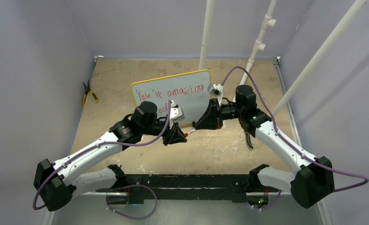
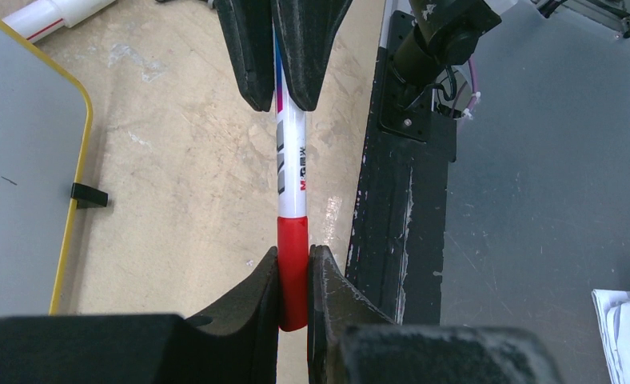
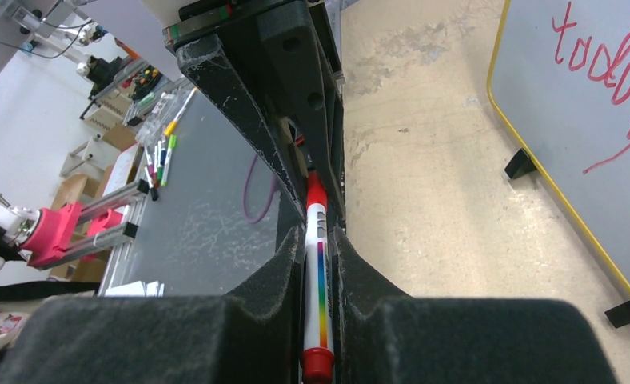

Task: Write a sentence on the whiteboard
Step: Adjust the pen cap from the whiteboard marker.

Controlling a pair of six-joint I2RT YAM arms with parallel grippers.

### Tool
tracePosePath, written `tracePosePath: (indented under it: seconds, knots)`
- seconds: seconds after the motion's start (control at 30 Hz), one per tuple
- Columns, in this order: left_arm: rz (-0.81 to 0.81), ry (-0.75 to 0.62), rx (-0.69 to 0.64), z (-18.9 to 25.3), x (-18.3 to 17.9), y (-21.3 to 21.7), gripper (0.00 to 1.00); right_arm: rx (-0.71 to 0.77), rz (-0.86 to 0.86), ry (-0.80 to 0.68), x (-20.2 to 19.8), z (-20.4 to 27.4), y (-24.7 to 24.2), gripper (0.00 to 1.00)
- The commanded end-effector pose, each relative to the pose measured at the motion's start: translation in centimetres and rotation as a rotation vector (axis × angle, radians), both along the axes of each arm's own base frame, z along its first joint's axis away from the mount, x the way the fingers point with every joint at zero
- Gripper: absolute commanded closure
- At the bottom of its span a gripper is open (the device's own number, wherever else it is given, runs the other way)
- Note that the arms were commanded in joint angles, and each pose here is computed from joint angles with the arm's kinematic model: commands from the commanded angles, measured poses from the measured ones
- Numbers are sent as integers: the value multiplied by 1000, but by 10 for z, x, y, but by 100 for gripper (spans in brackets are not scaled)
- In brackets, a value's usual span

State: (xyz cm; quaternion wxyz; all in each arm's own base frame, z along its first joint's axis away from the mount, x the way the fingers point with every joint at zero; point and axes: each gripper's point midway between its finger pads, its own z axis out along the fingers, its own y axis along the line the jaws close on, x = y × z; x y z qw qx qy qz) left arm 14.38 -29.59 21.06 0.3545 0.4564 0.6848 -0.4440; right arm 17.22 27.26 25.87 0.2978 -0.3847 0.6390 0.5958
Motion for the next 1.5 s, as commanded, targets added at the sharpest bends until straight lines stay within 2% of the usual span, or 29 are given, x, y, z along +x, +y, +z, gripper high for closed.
tracePosePath:
  seconds: [0.0,0.4,0.83,1.17,1.47]
  knots:
    - [-83,-147,-165,47,5,-20,100,-33,31,37,-8,-17,9,100]
    - [-88,-180,-186,57,9,-25,100,-65,97,109,-30,-41,23,100]
    - [-63,-248,-281,85,16,-24,100,-80,160,159,-50,-54,35,100]
    - [-150,-191,-372,103,2,-20,100,-103,239,167,-69,-61,31,100]
    - [-184,-161,-398,106,-3,-18,100,-110,325,144,-89,-61,36,100]
